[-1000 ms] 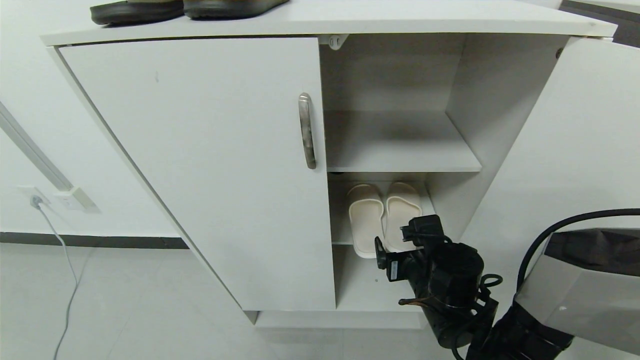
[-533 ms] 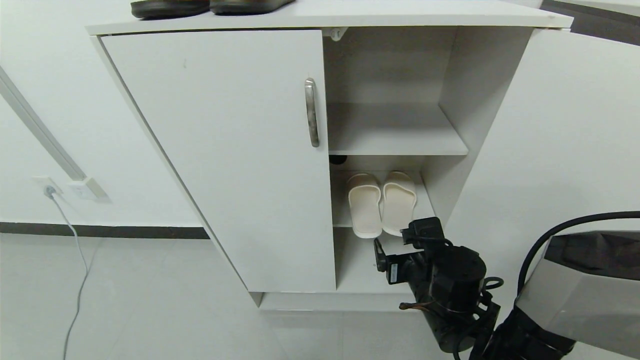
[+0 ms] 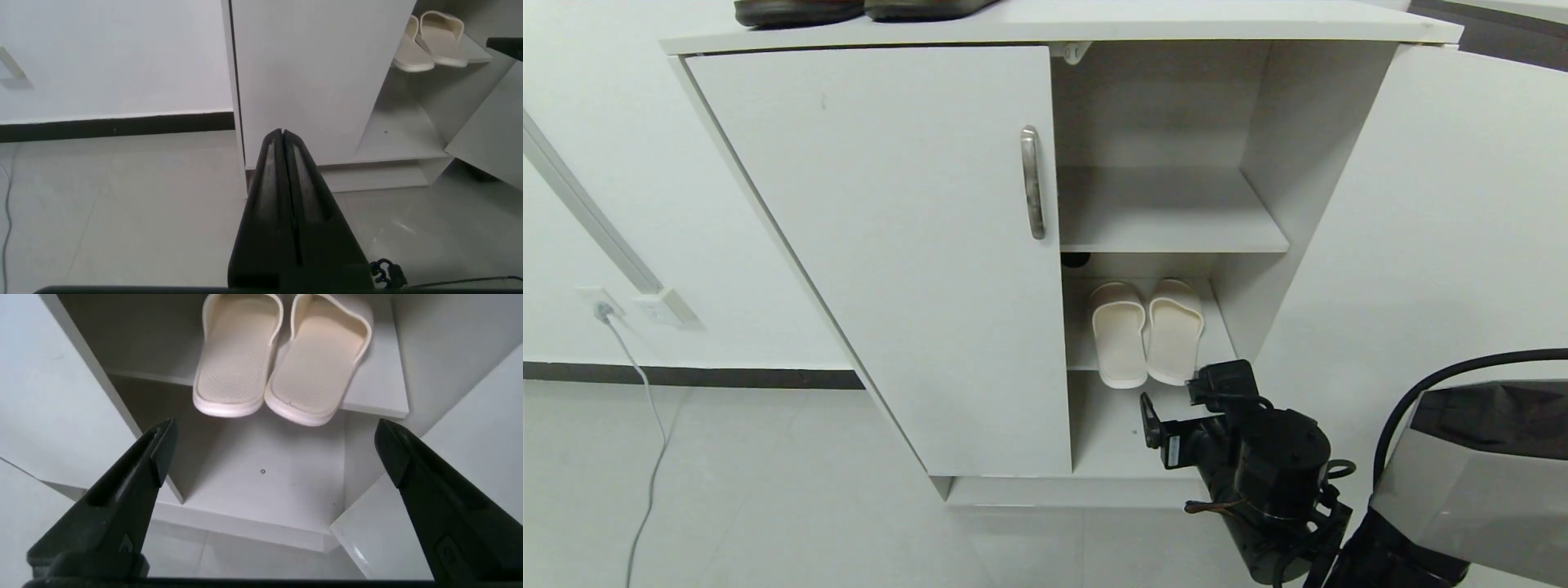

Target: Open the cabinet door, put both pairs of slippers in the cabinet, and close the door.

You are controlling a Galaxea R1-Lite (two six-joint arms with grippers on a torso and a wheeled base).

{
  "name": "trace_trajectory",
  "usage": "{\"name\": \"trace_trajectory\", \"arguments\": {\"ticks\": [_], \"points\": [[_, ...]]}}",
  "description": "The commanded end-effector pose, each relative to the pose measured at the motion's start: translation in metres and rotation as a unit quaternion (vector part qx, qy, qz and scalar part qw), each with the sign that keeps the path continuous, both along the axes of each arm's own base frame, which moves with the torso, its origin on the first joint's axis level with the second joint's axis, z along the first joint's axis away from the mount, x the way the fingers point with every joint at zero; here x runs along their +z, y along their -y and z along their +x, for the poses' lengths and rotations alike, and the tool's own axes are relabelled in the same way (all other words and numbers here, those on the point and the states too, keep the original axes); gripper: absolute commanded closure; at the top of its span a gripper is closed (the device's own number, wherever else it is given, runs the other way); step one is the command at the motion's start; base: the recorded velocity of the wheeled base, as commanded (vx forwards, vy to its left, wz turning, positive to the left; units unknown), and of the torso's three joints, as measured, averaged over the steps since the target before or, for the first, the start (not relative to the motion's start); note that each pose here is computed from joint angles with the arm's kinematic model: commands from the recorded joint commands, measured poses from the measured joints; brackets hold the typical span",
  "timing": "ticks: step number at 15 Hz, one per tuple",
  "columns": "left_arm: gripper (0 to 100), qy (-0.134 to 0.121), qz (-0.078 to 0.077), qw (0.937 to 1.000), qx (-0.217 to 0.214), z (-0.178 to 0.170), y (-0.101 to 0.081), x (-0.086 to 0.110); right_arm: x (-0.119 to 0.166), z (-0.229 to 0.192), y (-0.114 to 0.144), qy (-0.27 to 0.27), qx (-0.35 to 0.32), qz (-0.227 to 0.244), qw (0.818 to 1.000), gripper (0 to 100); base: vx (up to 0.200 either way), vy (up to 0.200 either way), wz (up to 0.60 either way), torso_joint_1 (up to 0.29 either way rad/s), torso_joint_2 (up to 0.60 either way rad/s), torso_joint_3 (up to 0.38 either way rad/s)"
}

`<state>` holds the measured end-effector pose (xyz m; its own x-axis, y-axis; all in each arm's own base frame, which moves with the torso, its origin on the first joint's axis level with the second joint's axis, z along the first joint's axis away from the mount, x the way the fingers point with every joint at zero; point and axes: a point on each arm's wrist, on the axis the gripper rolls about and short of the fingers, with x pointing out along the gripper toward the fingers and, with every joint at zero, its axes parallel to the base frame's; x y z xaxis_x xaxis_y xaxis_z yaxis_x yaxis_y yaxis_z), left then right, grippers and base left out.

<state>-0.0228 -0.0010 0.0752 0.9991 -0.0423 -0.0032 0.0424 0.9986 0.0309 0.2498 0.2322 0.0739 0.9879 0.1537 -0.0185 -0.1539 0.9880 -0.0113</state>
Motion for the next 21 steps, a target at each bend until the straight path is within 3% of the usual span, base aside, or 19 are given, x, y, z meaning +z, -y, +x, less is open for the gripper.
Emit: {"name": "trace_trajectory", "arguments": {"ticks": [1, 13, 21], "points": [[100, -0.001, 0.000, 1.0000, 0.000, 0.000, 0.000, 0.000, -0.001, 0.000, 0.000, -0.002, 0.000, -0.003, 1.000, 0, 0.000, 0.000, 0.00, 0.000, 0.00, 0.000], [100, -0.001, 0.000, 1.0000, 0.000, 0.000, 0.000, 0.000, -0.006, 0.001, 0.001, -0.004, -0.001, -0.012, 1.000, 0, 0.000, 0.000, 0.00, 0.004, 0.00, 0.143], [100, -0.001, -0.002, 1.0000, 0.000, 0.000, 0.000, 0.000, -0.012, 0.002, -0.001, -0.004, -0.001, -0.013, 1.000, 0, 0.000, 0.025, 0.00, 0.001, 0.00, 0.000]]}}
